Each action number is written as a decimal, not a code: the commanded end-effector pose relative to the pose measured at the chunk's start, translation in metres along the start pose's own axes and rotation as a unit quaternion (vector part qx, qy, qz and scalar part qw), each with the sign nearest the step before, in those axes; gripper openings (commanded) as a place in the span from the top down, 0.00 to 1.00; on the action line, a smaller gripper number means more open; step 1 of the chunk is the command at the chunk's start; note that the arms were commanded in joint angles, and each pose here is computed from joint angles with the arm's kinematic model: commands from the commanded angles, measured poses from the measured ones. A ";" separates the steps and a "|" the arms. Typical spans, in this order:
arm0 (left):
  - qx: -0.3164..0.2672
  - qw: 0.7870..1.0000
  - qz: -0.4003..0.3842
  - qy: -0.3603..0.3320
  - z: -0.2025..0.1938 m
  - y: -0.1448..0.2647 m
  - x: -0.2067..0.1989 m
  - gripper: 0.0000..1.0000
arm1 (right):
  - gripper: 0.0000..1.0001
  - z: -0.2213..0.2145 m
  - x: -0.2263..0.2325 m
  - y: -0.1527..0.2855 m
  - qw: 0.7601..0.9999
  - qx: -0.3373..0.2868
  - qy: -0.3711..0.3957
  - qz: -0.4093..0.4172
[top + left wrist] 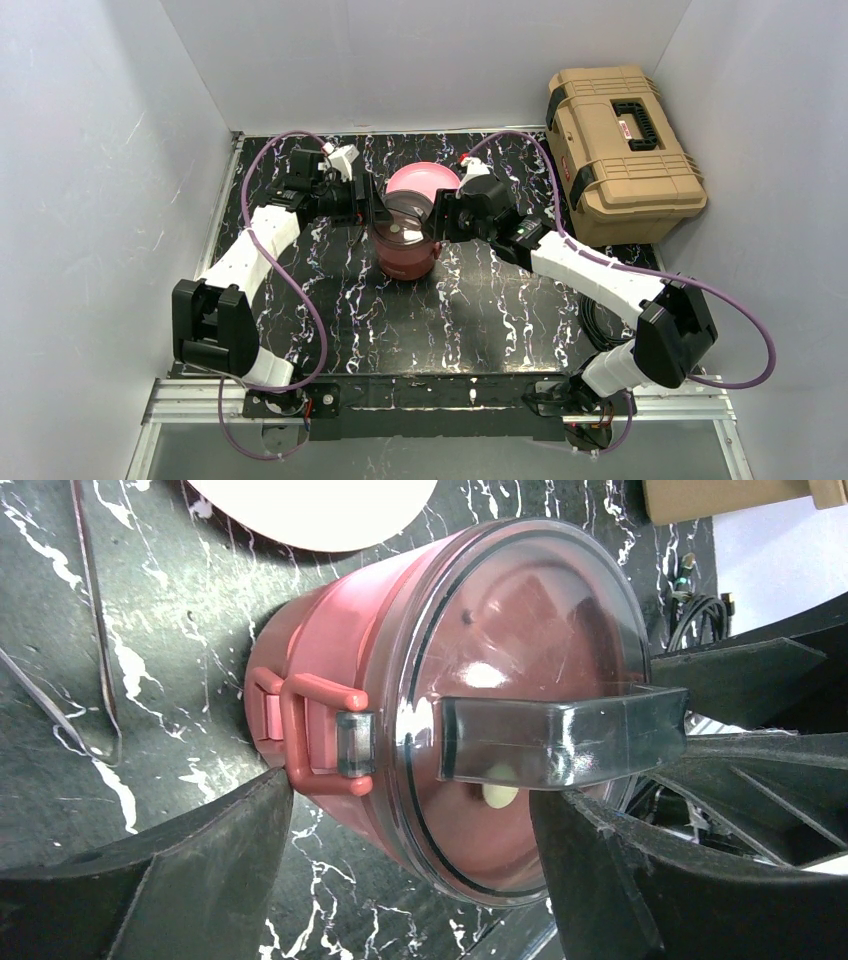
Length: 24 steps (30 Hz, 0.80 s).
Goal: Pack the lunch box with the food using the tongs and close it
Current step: Move the packing box to the center of the board.
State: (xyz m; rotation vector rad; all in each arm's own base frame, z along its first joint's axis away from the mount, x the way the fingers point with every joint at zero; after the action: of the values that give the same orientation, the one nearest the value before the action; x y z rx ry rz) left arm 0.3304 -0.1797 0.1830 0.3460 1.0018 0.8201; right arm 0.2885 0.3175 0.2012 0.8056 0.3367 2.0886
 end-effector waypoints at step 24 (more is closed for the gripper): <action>0.053 0.997 -0.001 -0.053 -0.017 -0.028 0.004 0.30 | 0.43 -0.012 -0.009 -0.020 0.999 0.022 0.022 -0.021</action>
State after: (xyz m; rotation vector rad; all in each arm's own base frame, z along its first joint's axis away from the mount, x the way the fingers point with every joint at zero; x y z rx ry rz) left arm 0.3500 -0.1850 0.1884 0.3761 0.8416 0.7976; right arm 0.2983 0.3194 0.2016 0.7843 0.3252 2.0736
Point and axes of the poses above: each gripper's point midway between its finger pads, its own y axis back along the fingers, its own x axis along the line the jaws close on, z = x × y, the point moved 1 cm from there along y, back along the fingers, and after that the axes turned 3 degrees about y, right-handed, at the moved point
